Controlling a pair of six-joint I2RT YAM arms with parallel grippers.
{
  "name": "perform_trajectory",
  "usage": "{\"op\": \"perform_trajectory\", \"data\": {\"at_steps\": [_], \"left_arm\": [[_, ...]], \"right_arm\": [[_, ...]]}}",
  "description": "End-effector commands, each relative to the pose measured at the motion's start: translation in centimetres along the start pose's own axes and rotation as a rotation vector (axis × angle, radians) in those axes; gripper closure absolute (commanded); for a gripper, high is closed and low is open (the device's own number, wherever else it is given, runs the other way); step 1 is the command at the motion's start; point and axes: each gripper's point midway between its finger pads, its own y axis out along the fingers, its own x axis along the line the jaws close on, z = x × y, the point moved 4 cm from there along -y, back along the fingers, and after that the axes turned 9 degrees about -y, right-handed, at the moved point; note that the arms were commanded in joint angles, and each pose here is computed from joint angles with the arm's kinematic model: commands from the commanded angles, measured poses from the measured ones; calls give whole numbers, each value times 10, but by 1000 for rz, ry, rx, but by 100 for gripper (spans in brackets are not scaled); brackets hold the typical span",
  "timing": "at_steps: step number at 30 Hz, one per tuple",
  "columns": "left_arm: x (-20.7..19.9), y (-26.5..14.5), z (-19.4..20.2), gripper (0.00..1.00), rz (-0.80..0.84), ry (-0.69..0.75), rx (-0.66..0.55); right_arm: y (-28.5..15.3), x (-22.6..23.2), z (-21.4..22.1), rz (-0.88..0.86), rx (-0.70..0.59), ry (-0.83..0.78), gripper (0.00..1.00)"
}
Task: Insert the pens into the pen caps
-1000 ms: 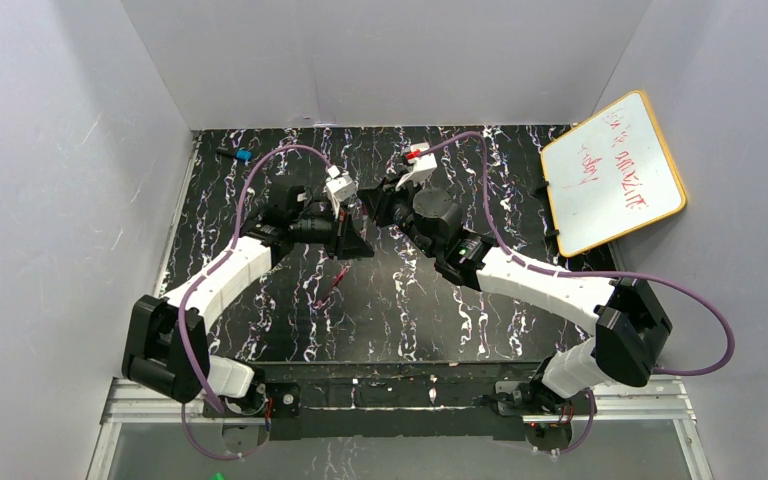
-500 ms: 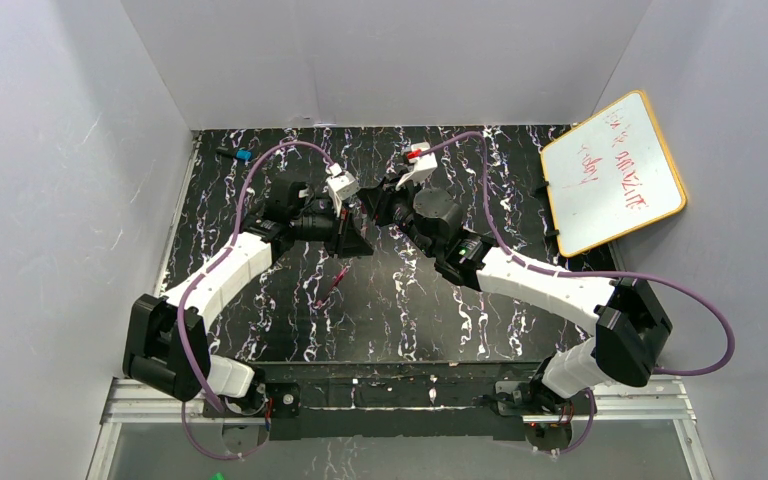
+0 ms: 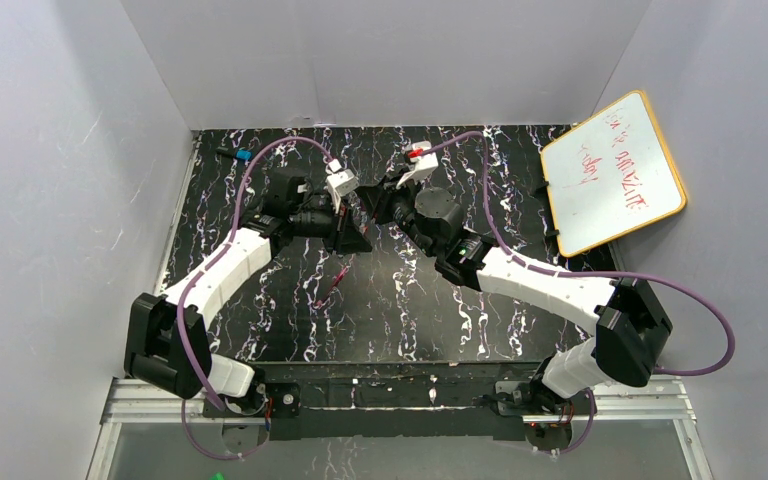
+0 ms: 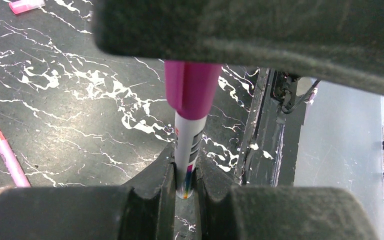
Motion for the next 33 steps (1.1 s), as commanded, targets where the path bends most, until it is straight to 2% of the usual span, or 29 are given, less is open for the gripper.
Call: {"op": "perform_trajectory", "data": {"at_steps": [1,20,33], "left_arm": [[-12,-25,-91,100,-23,229,-248],[-17,-64,-122,100,-35,268,-429],[-14,-85,-138,100,-38,273,-509]], "right_arm": [[-37,34,103,-185,405,-50,99],[-45,45,125,-247,492,-60,99],[-54,48,146,-271,562,-80,99]]}}
